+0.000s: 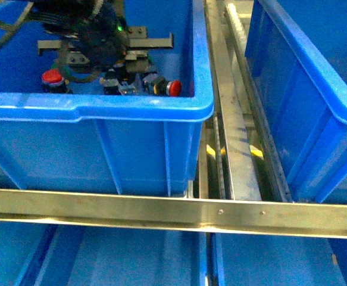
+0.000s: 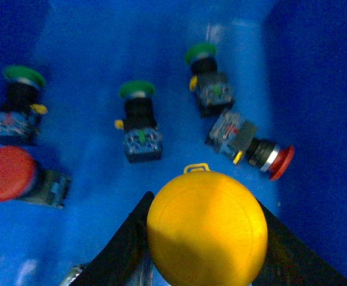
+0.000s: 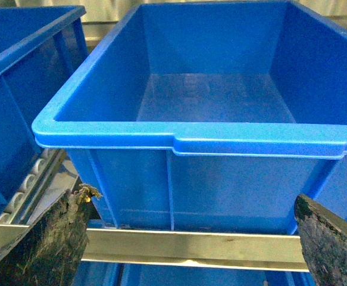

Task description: Pick red and yellow buttons and place in box

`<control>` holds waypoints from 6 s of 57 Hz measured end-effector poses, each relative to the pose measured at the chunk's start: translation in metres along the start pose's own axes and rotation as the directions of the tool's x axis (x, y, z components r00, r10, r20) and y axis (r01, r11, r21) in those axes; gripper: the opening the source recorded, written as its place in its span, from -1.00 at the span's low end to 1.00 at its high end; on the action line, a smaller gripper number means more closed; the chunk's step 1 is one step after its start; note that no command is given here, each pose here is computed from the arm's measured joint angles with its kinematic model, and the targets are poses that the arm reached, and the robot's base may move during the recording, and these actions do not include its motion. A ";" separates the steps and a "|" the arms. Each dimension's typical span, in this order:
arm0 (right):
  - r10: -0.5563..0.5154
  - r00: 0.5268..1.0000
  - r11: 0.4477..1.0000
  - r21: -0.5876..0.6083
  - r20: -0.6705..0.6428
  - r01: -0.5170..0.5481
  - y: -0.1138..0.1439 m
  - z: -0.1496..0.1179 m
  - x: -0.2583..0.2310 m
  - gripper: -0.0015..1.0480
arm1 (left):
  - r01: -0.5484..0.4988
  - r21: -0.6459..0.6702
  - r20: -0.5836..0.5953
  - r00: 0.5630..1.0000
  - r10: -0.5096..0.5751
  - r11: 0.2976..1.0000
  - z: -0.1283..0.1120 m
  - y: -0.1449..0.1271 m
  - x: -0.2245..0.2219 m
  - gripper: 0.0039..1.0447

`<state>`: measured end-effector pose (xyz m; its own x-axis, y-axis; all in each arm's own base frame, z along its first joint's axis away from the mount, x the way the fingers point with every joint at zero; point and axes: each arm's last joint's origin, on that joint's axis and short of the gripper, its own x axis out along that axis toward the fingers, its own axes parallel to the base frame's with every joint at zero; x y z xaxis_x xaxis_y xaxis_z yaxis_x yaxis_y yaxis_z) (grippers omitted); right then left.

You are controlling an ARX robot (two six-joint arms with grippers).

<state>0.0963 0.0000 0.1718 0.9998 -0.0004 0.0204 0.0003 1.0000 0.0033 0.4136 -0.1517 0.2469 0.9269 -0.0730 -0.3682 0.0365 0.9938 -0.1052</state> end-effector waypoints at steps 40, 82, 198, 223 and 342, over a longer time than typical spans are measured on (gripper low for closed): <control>0.000 1.000 1.000 0.000 0.000 0.000 0.000 0.000 0.000 0.88 | 0.917 -0.378 0.460 0.305 -0.834 0.126 -0.019 0.024 -0.162 -0.38; 0.000 1.000 1.000 0.000 0.000 0.000 0.000 0.000 0.000 0.88 | 0.870 -0.458 0.414 0.390 -0.822 0.182 -0.022 0.030 -0.105 -0.38; 0.094 0.950 0.200 0.929 0.298 -0.311 0.090 0.091 0.122 0.88 | 0.919 -0.374 0.279 0.235 -0.931 0.121 0.001 -0.085 -0.083 -0.38; 0.090 0.949 0.204 0.927 0.302 -0.314 0.087 0.093 0.122 0.88 | 0.918 -0.382 0.264 0.218 -0.940 0.106 0.003 -0.100 -0.083 -0.38; 0.136 0.989 0.798 0.586 0.057 -0.144 0.075 0.093 0.142 -0.50 | 0.834 -0.093 0.364 0.537 -0.761 0.544 0.009 0.059 -0.201 0.85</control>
<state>0.2366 0.0745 0.2684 0.9877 0.1355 0.0780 -0.1554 0.7957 0.5854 0.2328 -0.0777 0.3235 0.6061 -0.7647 0.2188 0.7579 0.4720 -0.4503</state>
